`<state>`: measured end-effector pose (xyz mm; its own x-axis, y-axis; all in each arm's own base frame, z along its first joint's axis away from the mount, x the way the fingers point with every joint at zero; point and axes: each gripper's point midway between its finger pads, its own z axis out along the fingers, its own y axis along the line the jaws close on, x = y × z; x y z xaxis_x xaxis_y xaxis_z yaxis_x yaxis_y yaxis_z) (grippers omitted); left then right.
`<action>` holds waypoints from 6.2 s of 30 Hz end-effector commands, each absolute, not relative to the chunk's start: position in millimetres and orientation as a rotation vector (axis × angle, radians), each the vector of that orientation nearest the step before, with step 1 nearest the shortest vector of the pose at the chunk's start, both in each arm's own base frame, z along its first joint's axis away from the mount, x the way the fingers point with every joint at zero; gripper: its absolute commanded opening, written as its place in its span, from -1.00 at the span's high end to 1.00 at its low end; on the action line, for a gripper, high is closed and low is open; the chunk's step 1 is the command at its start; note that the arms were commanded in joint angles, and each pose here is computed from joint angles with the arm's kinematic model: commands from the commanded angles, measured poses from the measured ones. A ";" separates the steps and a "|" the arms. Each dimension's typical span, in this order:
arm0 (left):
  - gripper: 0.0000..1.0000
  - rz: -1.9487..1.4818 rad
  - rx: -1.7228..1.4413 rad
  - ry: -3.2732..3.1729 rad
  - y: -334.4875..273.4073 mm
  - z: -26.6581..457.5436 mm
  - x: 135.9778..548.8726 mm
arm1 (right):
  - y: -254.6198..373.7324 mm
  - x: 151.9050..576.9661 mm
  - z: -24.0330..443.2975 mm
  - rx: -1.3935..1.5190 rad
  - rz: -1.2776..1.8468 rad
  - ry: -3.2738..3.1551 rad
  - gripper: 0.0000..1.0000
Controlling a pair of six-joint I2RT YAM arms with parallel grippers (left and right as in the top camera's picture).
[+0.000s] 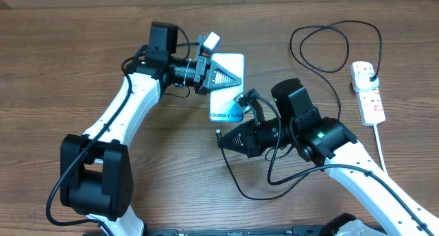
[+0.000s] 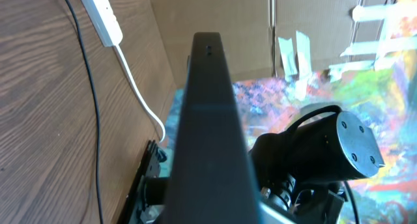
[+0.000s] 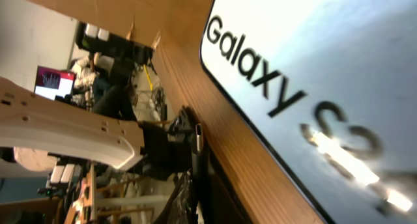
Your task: Plug charger to phone and switch on socket
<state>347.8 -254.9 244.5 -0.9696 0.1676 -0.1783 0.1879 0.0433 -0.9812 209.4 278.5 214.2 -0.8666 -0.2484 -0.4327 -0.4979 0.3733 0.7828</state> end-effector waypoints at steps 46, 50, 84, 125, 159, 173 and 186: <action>0.92 -2.005 0.516 2.013 -216.5 376.1 316.7 | 289.0 204.1 321.5 -0.843 1.923 1.923 0.92; 0.91 -1.964 0.514 1.990 -215.1 378.0 322.9 | 287.5 197.1 322.3 -0.878 1.960 1.920 0.93; 0.91 -1.997 0.544 1.980 -212.9 386.7 318.8 | 287.2 215.6 323.0 -0.799 1.878 1.911 0.92; 0.92 -1.955 0.551 1.957 -213.3 385.8 323.2 | 284.3 218.7 320.8 -0.778 1.874 1.927 0.93; 0.91 -1.991 0.605 1.957 -220.1 386.5 313.2 | 285.8 229.7 327.4 -0.740 1.826 1.891 0.93; 0.92 -2.029 0.627 1.985 -230.7 379.4 302.9 | 285.9 248.8 324.3 -0.623 1.747 1.913 0.93; 0.92 -2.074 0.689 1.971 -229.6 380.6 292.8 | 280.2 255.6 329.7 -0.575 1.760 1.910 0.93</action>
<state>323.4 -221.2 370.1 -0.9012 0.0525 -0.4303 0.4312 0.0063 -0.9022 227.5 288.8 315.3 -0.8159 -0.1159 -0.5664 -0.5710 0.0078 0.8209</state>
